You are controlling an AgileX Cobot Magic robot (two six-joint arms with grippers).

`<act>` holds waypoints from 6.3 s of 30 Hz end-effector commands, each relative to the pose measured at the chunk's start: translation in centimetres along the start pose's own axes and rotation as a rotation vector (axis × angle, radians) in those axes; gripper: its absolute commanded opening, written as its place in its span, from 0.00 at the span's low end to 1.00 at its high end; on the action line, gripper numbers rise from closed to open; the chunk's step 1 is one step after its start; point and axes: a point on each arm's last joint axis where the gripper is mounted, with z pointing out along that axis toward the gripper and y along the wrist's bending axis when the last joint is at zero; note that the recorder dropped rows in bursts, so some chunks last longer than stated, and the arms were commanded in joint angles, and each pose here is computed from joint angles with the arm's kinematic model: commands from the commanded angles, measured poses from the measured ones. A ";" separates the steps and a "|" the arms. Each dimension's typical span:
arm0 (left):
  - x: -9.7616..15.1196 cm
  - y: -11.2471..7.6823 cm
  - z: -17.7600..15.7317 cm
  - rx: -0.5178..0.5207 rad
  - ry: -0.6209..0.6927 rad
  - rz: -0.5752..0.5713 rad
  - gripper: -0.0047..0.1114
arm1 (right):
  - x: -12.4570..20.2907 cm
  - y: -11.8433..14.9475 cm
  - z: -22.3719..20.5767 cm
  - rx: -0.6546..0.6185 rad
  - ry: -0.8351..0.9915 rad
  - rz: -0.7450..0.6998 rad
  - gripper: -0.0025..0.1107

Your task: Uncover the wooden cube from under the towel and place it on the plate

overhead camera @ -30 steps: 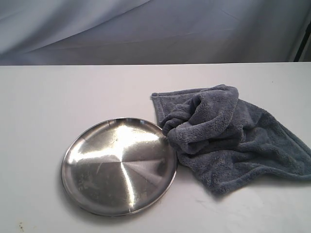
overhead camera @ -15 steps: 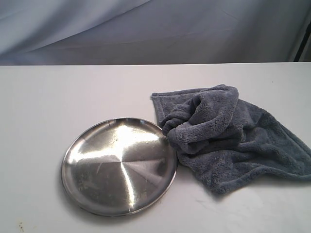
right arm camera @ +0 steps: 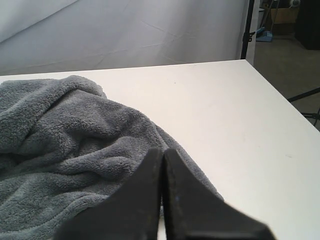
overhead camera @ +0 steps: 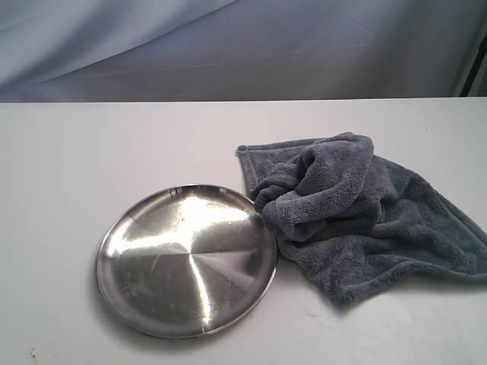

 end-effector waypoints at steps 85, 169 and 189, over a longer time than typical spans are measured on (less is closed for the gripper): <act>-4.3 -43.5 12.5 1.092 0.835 0.701 0.04 | 0.1 0.0 0.0 -0.003 0.000 -0.001 0.02; -0.5 -39.9 23.1 0.613 1.194 0.421 0.04 | 0.1 0.0 0.0 -0.003 0.000 -0.001 0.02; -1.3 -34.1 22.9 0.740 1.181 0.494 0.04 | 0.1 0.0 0.0 -0.003 0.000 -0.001 0.02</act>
